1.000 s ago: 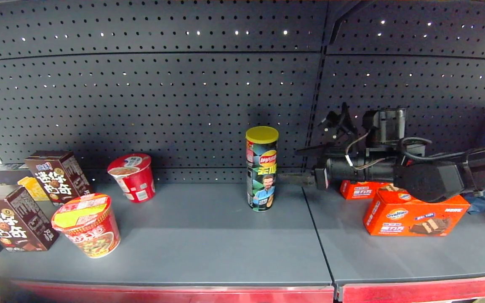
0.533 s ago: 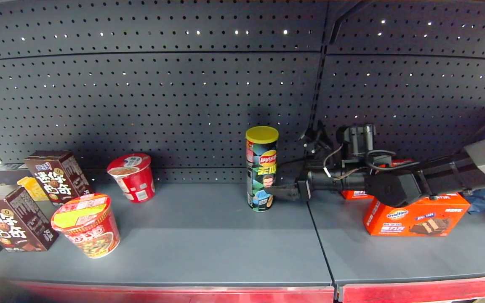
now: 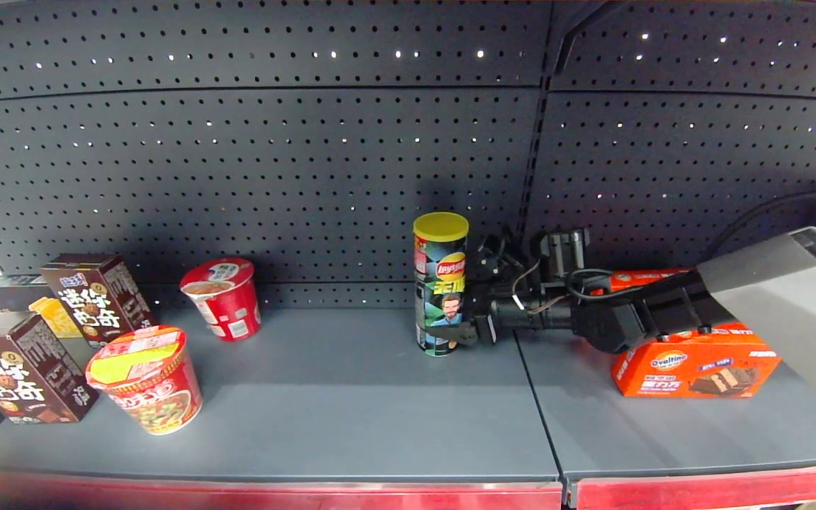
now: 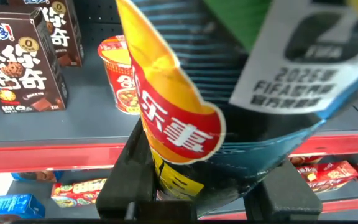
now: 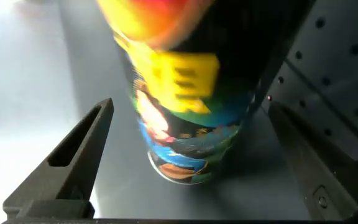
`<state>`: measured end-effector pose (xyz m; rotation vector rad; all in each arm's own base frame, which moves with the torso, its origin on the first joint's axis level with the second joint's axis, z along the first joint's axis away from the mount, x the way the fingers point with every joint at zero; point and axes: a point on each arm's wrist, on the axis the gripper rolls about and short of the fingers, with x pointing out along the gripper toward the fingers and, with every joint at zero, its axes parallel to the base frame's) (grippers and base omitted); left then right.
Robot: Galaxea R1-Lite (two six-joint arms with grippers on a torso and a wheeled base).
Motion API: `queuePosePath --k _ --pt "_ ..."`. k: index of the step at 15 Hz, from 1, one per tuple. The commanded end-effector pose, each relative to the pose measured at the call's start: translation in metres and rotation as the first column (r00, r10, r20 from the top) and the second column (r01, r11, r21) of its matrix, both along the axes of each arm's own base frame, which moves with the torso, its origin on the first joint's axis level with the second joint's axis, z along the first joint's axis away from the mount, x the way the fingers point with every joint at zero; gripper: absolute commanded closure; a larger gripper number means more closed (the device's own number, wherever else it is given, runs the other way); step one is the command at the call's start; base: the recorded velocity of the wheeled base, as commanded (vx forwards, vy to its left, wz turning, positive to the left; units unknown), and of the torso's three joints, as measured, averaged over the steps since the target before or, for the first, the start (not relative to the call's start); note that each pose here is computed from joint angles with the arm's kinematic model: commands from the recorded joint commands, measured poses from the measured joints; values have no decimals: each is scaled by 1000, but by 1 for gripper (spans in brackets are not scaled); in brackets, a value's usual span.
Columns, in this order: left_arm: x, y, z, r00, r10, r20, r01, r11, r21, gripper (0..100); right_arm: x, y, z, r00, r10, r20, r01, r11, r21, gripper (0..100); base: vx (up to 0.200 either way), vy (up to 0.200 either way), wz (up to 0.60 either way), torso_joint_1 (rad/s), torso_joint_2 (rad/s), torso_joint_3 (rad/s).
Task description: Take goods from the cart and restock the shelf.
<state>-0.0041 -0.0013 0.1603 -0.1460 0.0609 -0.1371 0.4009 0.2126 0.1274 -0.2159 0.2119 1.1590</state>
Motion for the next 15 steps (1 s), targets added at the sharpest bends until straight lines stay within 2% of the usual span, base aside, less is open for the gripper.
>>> queuePosePath --k 1,5,6,10,14,15 --pt "-4 0 -1 1000 1 15 -1 1000 -1 100 6 9 -14 1000 10 -17 -10 1000 -4 0 0 0 0 0 0 0" --pt "-9 1 -4 1000 1 5 -1 1000 0 100 7 22 -23 999 29 -26 -28 999 36 0 0 0 0 0 0 0" --pt "-10 1 -4 1000 1 5 -1 1000 0 100 7 22 -23 999 38 -18 -37 998 45 100 0 0 0 0 0 0" --pt "-11 1 -8 1000 1 -5 -1 1000 1 100 3 22 -18 1000 15 -11 -15 999 41 100 0 0 0 0 0 0" --pt "-14 1 -12 1000 1 11 -1 1000 0 100 -35 30 18 1000 -2 -3 2 998 61 100 0 0 0 0 0 0" --pt "-15 1 -12 1000 1 17 -1 1000 -1 100 -54 35 26 999 -48 -8 48 996 78 100 0 0 0 0 0 0"
